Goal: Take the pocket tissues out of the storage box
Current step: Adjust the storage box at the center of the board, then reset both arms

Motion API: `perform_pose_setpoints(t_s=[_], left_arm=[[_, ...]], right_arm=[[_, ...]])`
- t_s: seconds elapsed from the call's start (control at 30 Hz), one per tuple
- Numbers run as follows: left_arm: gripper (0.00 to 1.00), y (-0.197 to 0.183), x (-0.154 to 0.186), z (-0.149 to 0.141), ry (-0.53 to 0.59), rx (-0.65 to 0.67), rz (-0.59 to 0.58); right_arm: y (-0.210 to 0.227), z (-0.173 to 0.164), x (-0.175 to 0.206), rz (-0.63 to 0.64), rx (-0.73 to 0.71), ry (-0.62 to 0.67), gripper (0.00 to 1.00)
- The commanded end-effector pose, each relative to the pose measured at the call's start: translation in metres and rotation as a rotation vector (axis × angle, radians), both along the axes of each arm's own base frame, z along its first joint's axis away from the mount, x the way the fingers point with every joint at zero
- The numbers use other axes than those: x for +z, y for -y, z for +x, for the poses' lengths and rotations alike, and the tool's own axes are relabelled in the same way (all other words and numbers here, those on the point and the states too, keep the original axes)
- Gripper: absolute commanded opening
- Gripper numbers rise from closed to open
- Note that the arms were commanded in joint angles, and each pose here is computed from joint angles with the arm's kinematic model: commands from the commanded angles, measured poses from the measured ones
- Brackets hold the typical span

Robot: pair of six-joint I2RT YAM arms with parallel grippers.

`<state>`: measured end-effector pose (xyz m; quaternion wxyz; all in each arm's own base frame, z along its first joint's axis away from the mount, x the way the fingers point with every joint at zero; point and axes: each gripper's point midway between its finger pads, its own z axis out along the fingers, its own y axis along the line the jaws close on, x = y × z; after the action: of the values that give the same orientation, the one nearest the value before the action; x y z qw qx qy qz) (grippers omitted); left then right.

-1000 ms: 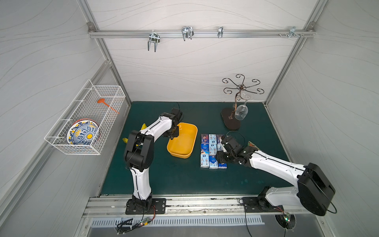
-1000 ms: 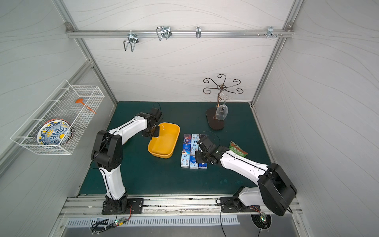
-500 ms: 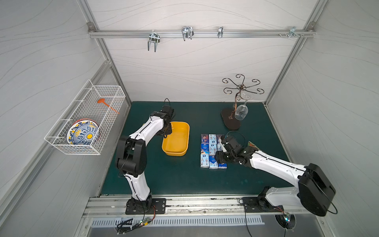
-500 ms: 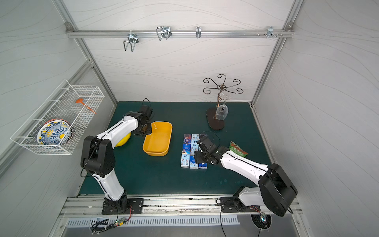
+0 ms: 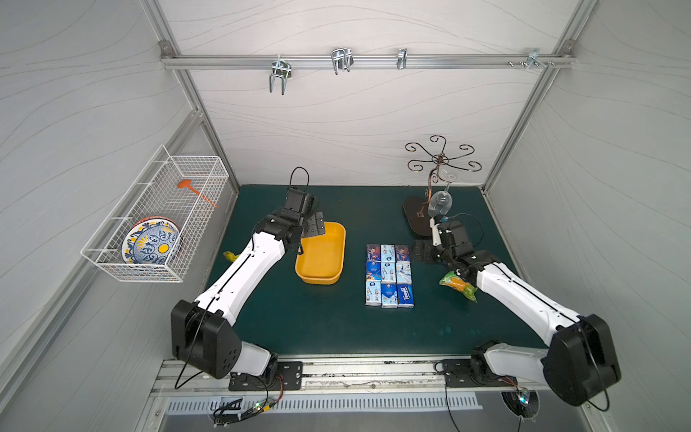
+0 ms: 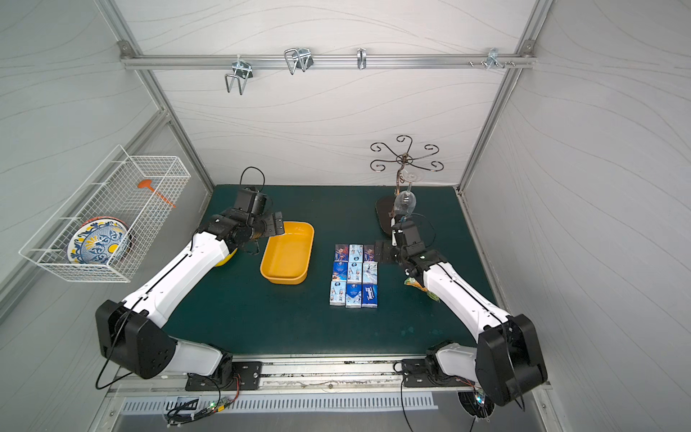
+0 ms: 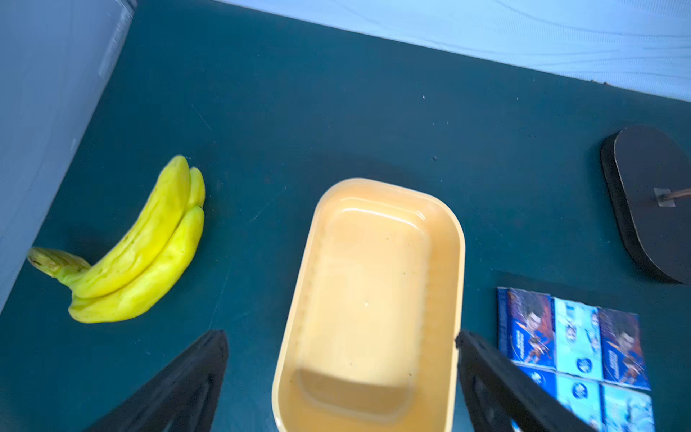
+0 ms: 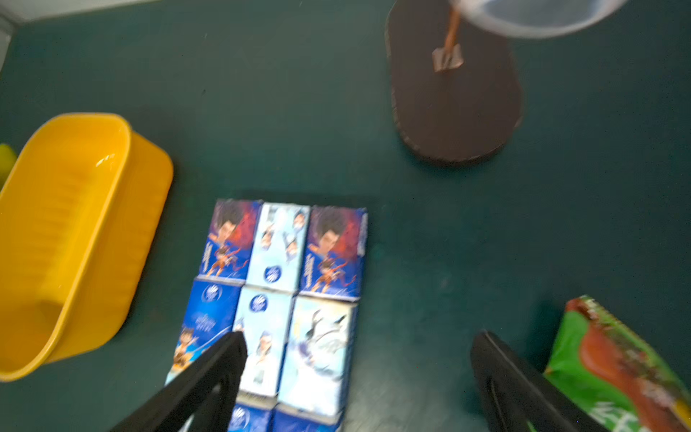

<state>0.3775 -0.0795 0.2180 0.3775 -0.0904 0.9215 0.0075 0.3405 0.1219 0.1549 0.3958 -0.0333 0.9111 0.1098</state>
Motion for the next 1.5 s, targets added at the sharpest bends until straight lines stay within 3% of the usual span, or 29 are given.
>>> perform_pose_setpoints(t_s=[0.0, 0.17, 0.33, 0.43, 0.63, 0.8, 1.03, 1.13, 1.2, 1.27, 1.33, 1.47], left_arm=[[1.00, -0.007, 0.013, 0.014, 0.165, 0.025, 0.036], [1.00, -0.019, -0.009, 0.012, 0.208, 0.010, 0.139], [1.00, -0.034, -0.034, 0.011, 0.211, 0.000, 0.244], [1.00, -0.046, -0.047, 0.010, 0.238, 0.006, 0.221], [1.00, -0.071, -0.075, 0.004, 0.322, -0.003, 0.201], [1.00, -0.068, -0.096, 0.005, 0.375, -0.070, 0.199], [0.98, -0.073, -0.111, 0.020, 0.412, -0.102, 0.237], [0.97, -0.096, -0.120, 0.017, 0.427, -0.029, 0.119], [0.98, -0.098, -0.121, 0.019, 0.488, -0.036, 0.106], [0.99, -0.089, -0.128, 0.023, 0.400, -0.095, 0.083], [0.99, -0.101, -0.125, 0.025, 0.437, -0.029, 0.105], [0.99, -0.100, -0.127, 0.024, 0.421, -0.028, 0.096]], right_arm=[[0.038, 0.018, 0.008, -0.106, -0.021, 0.139, 0.99], [0.096, 0.034, -0.013, 0.003, -0.159, 0.166, 0.99], [0.118, 0.043, -0.037, -0.079, -0.205, 0.226, 0.99], [0.113, 0.042, -0.035, -0.032, -0.198, 0.339, 0.99], [0.112, 0.044, -0.060, -0.052, -0.209, 0.407, 0.99], [0.097, 0.058, -0.069, -0.106, -0.156, 0.355, 0.99], [0.106, 0.058, -0.071, -0.164, -0.231, 0.350, 0.99], [0.105, 0.058, -0.071, -0.167, -0.233, 0.347, 0.99], [0.106, 0.058, -0.071, -0.169, -0.234, 0.348, 0.99], [0.105, 0.058, -0.071, -0.171, -0.234, 0.347, 0.99], [0.106, 0.058, -0.071, -0.172, -0.234, 0.348, 0.99], [0.106, 0.058, -0.071, -0.175, -0.234, 0.348, 0.99]])
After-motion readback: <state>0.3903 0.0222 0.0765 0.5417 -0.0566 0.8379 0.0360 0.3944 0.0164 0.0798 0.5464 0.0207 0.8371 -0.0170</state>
